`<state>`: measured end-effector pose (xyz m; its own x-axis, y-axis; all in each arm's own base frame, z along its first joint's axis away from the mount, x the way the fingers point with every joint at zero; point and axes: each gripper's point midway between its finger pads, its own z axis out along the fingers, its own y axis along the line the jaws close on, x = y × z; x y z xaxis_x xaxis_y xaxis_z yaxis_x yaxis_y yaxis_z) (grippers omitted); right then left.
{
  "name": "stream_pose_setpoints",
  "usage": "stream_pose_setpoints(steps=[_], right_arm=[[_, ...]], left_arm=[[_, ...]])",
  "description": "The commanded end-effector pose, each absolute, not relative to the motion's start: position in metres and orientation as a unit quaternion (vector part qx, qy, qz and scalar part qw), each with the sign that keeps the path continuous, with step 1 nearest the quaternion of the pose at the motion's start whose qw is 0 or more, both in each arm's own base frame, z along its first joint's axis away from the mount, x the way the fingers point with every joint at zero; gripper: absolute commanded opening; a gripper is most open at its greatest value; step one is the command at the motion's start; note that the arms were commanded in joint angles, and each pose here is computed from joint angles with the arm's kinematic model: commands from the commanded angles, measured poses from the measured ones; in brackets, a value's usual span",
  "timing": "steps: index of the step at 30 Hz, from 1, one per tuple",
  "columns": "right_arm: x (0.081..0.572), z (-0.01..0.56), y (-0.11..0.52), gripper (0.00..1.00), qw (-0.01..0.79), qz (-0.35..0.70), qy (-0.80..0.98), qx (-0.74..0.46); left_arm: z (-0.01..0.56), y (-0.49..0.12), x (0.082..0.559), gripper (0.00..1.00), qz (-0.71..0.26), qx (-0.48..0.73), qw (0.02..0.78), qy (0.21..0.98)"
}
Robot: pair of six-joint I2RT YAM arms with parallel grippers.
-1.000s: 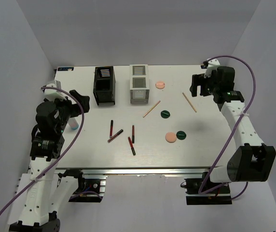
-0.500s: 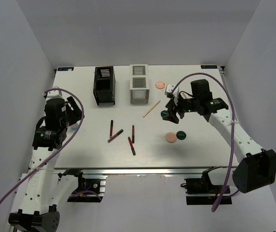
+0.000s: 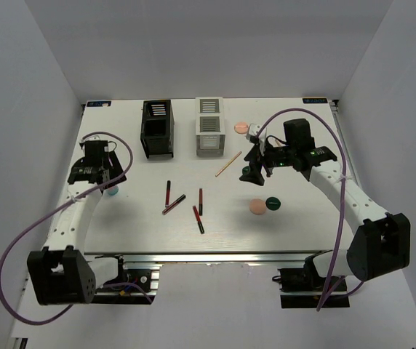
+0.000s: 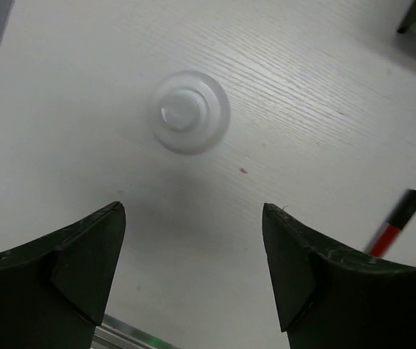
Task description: Organize the makeup
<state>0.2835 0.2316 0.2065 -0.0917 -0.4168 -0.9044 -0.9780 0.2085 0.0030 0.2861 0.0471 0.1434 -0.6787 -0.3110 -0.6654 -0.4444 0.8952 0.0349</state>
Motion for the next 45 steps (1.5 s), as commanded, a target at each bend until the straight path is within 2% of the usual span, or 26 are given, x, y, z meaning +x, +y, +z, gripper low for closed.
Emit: stream_pose_setpoints(steps=[1,11,17,22,24,27,30,32,33,35,37,38,39,45], right_arm=[[0.289,0.211,0.232,0.8,0.429,0.338,0.65,-0.528],[0.291,0.208,0.231,0.81,0.418,0.347,0.662,-0.516],[0.296,0.209,0.23,0.81,0.417,0.339,0.667,-0.516],[0.294,0.206,0.229,0.81,0.411,0.346,0.673,-0.508],[0.293,0.206,0.23,0.81,0.41,0.35,0.672,-0.508],[0.294,0.205,0.23,0.81,0.408,0.351,0.674,-0.506],[0.295,0.204,0.23,0.81,0.407,0.351,0.674,-0.507],[0.294,0.205,0.231,0.79,0.407,0.351,0.674,-0.507],[0.294,0.205,0.23,0.78,0.407,0.35,0.674,-0.507],[0.297,0.204,0.23,0.63,0.407,0.351,0.684,-0.493],[0.297,0.203,0.23,0.41,0.401,0.355,0.69,-0.487],[0.296,0.204,0.231,0.15,0.4,0.359,0.69,-0.485],[0.296,0.204,0.232,0.01,0.397,0.362,0.691,-0.484],[0.298,0.208,0.231,0.0,0.406,0.358,0.69,-0.481]], left_arm=[[0.147,0.068,0.306,0.85,0.109,-0.202,0.364,0.903],[0.106,0.064,0.347,0.83,0.075,-0.165,0.394,0.901],[0.107,0.071,0.356,0.73,0.085,-0.178,0.409,0.891],[0.115,0.08,0.35,0.52,0.104,-0.195,0.435,0.873],[0.119,0.08,0.349,0.49,0.104,-0.197,0.446,0.867],[0.119,0.077,0.349,0.39,0.096,-0.196,0.451,0.866],[0.134,0.066,0.356,0.17,0.061,-0.187,0.47,0.86],[0.163,0.047,0.368,0.0,0.002,-0.182,0.5,0.846],[0.18,0.04,0.372,0.0,-0.02,-0.182,0.518,0.836],[0.232,0.018,0.38,0.0,-0.079,-0.186,0.563,0.802],[0.259,-0.001,0.385,0.0,-0.126,-0.18,0.576,0.788],[0.283,-0.018,0.39,0.0,-0.15,-0.164,0.588,0.778],[0.294,-0.024,0.392,0.0,-0.158,-0.16,0.594,0.772],[0.358,-0.07,0.418,0.0,-0.203,-0.15,0.644,0.722]])
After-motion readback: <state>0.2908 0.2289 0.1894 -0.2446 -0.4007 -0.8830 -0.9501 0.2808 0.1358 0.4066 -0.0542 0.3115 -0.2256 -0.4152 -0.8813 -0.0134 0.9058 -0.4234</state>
